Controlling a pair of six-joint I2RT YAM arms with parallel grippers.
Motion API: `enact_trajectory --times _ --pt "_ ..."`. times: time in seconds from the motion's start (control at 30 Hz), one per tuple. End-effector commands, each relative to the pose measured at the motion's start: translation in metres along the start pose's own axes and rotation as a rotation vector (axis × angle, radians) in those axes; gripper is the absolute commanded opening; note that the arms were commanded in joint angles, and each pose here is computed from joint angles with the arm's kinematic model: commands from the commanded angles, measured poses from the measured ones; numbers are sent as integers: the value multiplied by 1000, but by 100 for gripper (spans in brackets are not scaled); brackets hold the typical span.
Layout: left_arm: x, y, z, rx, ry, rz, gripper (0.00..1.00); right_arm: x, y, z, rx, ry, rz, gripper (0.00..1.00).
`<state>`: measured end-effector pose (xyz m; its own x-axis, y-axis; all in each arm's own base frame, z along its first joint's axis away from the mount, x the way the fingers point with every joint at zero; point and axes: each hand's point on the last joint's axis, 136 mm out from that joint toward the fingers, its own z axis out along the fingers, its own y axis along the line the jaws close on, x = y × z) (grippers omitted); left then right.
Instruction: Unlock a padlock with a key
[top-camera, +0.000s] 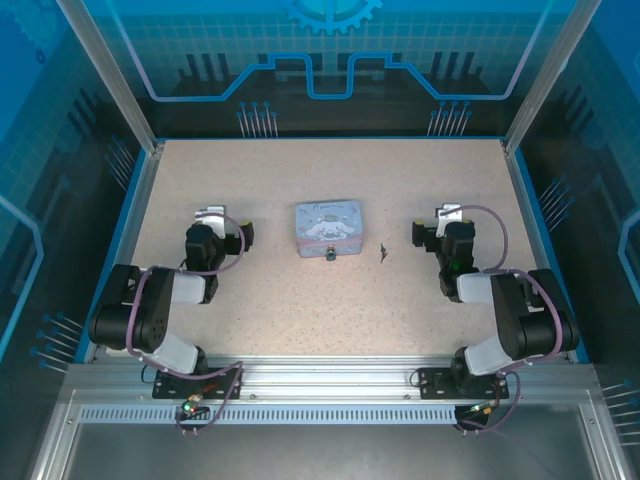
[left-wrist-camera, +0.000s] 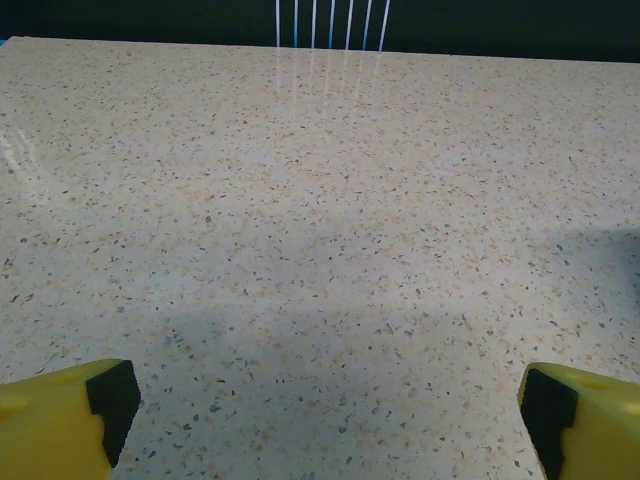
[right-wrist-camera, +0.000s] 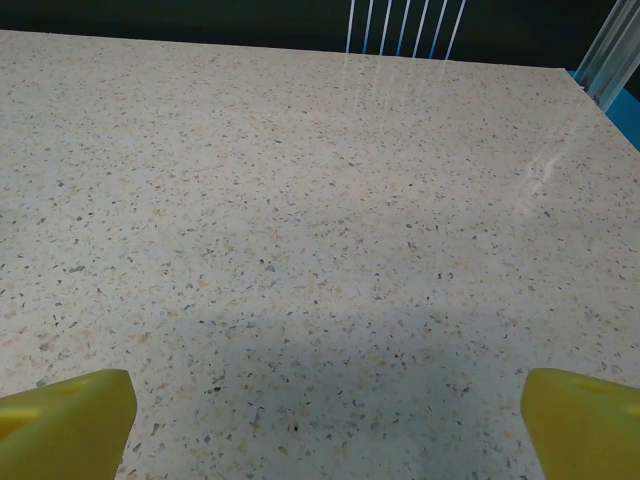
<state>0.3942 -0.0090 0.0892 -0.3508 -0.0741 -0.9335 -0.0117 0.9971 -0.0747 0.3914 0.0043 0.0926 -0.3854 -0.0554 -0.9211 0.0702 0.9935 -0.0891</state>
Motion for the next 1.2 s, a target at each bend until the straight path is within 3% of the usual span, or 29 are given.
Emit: enact_trajectory --times 0.0,0.97,1.17 --pt "-6 4 2 -14 -16 4 99 -6 3 1 0 -20 -8 100" --pt "-5 6 3 2 -7 -19 99 -4 2 1 -15 -15 2 100" --pt "-35 15 -1 -72 62 -39 99 -9 -2 -7 32 -51 2 100"
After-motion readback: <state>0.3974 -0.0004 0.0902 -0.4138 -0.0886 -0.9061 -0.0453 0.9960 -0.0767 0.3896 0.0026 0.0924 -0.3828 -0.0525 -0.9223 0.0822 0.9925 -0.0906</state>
